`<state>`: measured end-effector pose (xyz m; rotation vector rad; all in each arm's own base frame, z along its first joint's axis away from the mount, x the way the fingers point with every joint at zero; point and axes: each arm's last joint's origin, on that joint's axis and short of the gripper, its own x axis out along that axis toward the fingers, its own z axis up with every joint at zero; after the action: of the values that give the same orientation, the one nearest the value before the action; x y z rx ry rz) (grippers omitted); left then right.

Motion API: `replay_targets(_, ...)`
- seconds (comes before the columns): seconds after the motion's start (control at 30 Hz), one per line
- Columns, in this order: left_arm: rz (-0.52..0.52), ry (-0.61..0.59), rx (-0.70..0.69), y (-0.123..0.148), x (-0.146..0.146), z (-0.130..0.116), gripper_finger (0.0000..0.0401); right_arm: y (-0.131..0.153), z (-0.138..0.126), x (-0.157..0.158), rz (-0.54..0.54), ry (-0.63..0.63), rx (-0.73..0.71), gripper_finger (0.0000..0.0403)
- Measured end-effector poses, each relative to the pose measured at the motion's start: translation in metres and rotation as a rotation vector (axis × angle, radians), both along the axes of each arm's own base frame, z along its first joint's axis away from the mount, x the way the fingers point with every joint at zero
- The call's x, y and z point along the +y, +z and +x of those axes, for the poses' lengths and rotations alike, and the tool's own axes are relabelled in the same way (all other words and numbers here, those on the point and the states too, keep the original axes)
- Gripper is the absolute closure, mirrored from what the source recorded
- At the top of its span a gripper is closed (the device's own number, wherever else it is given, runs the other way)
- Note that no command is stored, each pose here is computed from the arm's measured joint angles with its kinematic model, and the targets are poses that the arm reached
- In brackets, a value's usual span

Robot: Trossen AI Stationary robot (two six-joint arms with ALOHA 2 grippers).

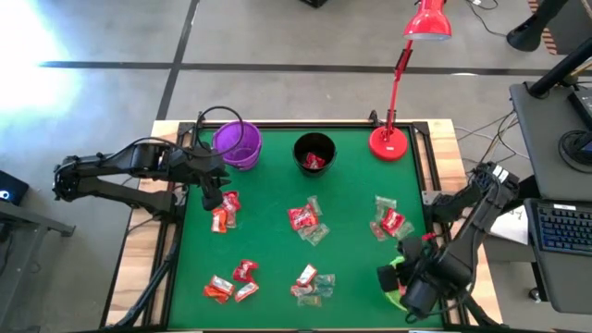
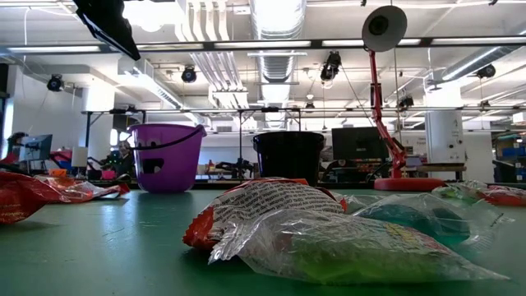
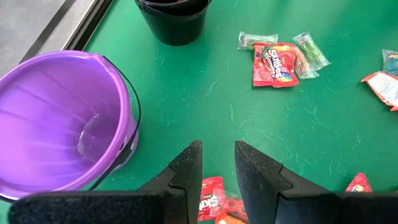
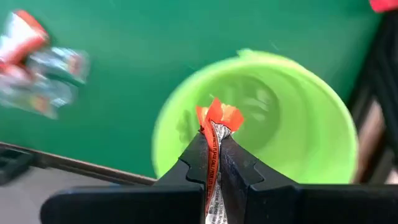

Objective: Sort candy
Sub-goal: Put the orange chocolate into the green bucket

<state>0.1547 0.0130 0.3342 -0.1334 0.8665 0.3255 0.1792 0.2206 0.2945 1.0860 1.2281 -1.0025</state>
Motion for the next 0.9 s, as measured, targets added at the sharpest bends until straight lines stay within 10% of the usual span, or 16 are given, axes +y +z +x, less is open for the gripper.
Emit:
replay_targets(0.6,0.000,0.000,-0.001,0.000,0.000,0.000,0.0324,-0.013,-0.002,0.007,-0.038,-0.019,0.095,0.0386)
replay_targets(0.9,0.000,0.000,-0.001,0.000,0.000,0.000,0.0324,-0.019,-0.003,0.005,-0.061,-0.007,0.113,0.0310)
